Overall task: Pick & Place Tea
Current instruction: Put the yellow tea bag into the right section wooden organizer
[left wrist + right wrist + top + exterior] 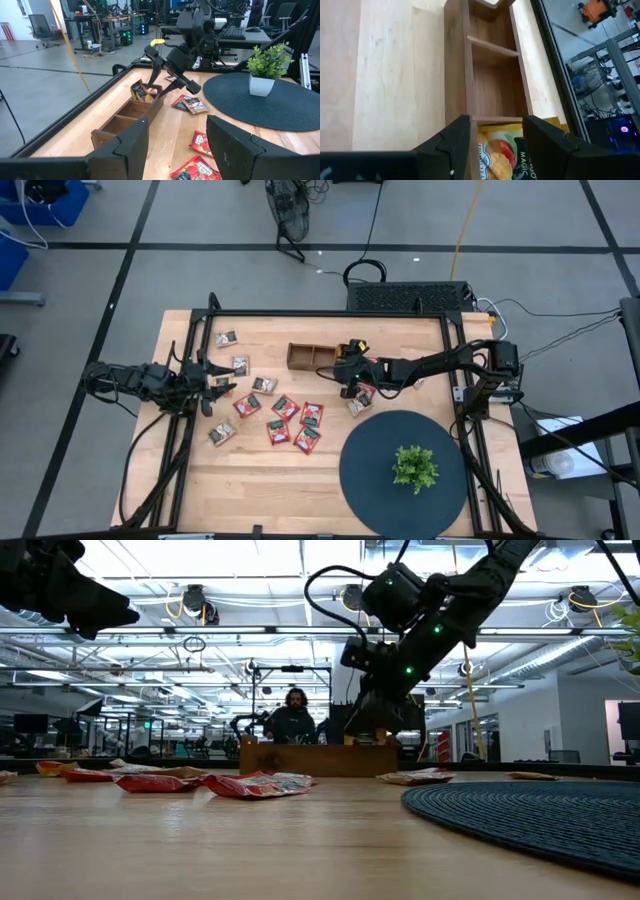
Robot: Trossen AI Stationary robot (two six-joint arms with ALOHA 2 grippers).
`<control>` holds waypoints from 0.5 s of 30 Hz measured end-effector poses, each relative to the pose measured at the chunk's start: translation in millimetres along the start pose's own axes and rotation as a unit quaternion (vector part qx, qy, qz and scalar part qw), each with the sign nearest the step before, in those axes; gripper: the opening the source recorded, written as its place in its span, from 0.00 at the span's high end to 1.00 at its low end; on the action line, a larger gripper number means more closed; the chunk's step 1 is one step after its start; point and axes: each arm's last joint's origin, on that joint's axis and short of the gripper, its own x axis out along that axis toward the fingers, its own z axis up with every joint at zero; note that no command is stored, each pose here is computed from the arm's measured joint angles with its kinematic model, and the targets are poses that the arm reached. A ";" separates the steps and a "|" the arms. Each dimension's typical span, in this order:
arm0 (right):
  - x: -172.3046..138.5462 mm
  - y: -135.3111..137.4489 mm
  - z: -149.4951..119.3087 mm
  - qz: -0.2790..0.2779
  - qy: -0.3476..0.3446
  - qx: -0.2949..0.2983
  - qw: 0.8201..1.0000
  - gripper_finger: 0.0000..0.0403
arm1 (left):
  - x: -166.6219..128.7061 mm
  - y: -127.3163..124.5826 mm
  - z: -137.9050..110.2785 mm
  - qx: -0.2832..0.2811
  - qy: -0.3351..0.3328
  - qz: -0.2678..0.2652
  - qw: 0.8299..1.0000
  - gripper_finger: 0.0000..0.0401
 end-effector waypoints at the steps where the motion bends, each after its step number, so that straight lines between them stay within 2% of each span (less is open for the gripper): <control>1: -0.8 -0.6 1.3 -0.002 -0.005 0.002 1.000 0.59 | 0.0 0.0 0.0 0.000 0.000 0.000 1.000 0.50; 6: -8.1 -8.0 10.1 -0.015 -0.037 0.037 0.999 0.61 | 0.0 0.0 0.0 0.000 0.000 0.000 1.000 0.50; 9: -15.3 -14.8 15.4 -0.020 -0.051 0.045 0.997 0.66 | 0.0 0.0 0.0 0.000 0.000 0.000 1.000 0.50; 12: -28.0 -25.5 27.6 -0.019 -0.067 0.037 0.997 0.75 | 0.0 0.0 0.1 0.000 0.000 0.000 1.000 0.50; 15: -38.7 -39.0 41.8 0.031 -0.052 0.037 0.997 0.90 | 0.0 0.0 0.0 0.000 0.000 0.000 1.000 0.50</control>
